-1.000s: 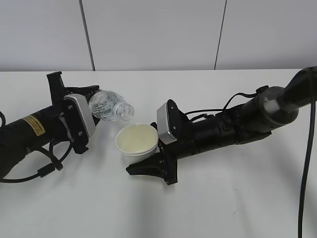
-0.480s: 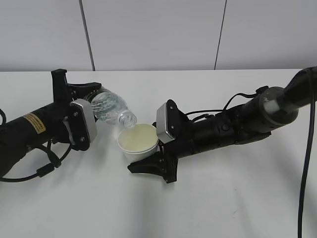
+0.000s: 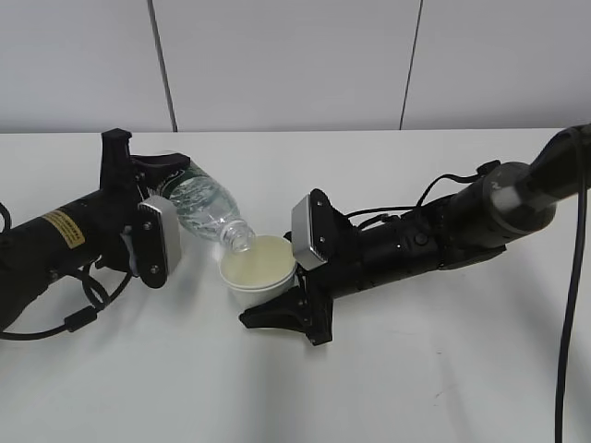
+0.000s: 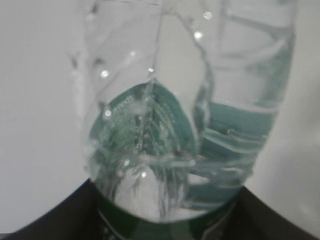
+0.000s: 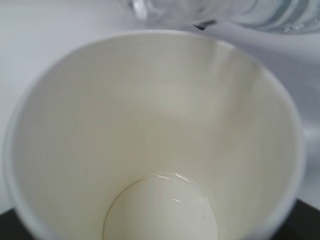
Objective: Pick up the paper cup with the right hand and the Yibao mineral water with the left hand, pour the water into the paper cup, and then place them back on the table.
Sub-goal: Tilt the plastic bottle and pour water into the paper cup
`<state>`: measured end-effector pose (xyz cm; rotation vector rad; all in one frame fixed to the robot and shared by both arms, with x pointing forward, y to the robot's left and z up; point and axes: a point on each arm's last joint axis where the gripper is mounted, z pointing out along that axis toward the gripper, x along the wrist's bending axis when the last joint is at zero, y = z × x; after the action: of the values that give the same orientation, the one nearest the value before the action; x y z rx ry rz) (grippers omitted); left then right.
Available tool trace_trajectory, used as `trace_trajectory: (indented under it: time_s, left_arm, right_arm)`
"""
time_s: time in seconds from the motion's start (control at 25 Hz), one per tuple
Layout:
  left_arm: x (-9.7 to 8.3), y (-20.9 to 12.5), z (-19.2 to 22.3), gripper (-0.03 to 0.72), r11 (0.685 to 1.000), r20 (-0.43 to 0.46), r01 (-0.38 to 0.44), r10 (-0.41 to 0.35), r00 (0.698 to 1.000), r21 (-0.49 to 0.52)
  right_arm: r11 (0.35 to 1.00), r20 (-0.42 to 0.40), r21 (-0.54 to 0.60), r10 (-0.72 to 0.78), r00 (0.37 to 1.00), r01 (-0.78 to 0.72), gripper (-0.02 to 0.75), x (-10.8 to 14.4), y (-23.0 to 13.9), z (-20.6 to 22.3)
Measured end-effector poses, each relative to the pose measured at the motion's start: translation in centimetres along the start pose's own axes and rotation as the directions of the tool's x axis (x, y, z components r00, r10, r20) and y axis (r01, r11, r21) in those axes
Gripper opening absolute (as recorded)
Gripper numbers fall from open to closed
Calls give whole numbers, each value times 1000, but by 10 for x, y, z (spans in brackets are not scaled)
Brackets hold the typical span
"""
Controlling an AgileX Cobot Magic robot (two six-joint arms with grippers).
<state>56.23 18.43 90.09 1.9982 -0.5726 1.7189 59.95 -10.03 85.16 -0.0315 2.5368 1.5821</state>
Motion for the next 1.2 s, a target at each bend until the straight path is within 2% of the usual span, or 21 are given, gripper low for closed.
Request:
trace_trajectory:
  time_s: [0.4, 0.76, 1.2]
  left_arm:
    - [0, -1, 0, 369, 997, -3, -73, 73, 997, 11]
    - [3, -1, 0, 363, 993, -11, -117, 118, 993, 12]
    - [3, -1, 0, 355, 991, -11, -134, 135, 991, 15]
  right_arm:
    - [1000, -57, -23, 16, 998, -17, 492, 5, 2, 0]
    - [1000, -65, -18, 22, 998, -23, 492, 6, 2, 0]
    - [1000, -76, 5, 26, 997, -26, 492, 7, 0, 0]
